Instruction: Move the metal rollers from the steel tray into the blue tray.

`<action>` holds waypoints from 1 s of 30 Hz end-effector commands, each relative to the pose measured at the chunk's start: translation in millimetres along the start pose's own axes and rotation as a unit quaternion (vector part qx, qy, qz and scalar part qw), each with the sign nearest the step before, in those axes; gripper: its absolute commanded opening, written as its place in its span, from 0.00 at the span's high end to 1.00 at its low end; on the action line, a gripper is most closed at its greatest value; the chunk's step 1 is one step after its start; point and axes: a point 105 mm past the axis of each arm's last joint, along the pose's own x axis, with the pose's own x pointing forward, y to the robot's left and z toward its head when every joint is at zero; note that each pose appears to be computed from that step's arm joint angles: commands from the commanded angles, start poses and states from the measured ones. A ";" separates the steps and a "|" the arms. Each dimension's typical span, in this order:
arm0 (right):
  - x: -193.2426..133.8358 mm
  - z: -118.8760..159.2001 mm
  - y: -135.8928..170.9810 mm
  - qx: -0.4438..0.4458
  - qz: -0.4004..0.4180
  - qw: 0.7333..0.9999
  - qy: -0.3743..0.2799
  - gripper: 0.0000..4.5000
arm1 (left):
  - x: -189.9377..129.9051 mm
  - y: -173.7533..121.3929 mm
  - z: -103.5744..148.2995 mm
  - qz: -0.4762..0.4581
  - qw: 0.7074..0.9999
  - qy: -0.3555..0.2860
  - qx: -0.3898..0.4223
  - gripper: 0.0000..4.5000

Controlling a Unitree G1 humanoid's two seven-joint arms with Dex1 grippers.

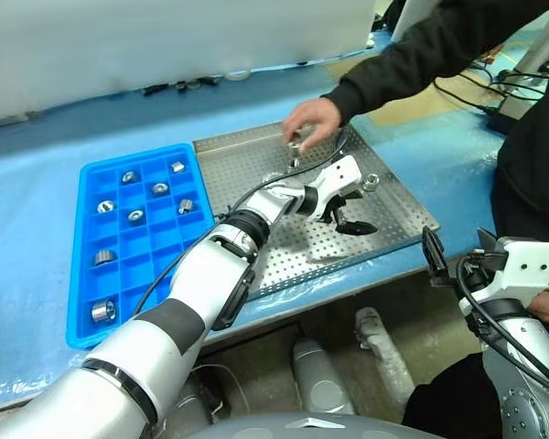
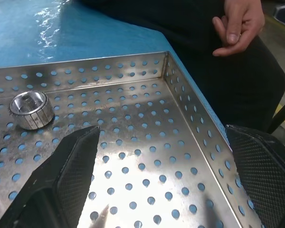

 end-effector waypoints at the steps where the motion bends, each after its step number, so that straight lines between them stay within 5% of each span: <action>1: -2.7 14.7 7.5 -0.008 0.007 0.999 -0.031 0.00 | 8.1 -5.2 17.8 -0.014 1.000 -0.019 0.017 0.01; 19: 15.4 3.6 24.4 -0.006 0.058 0.998 -0.014 0.00 | -68.9 49.8 13.7 0.079 0.996 -0.025 0.027 0.01; 30: 22.6 -0.4 32.0 -0.010 0.078 0.997 -0.008 0.00 | -87.4 88.2 -19.9 0.284 0.958 0.042 0.011 0.01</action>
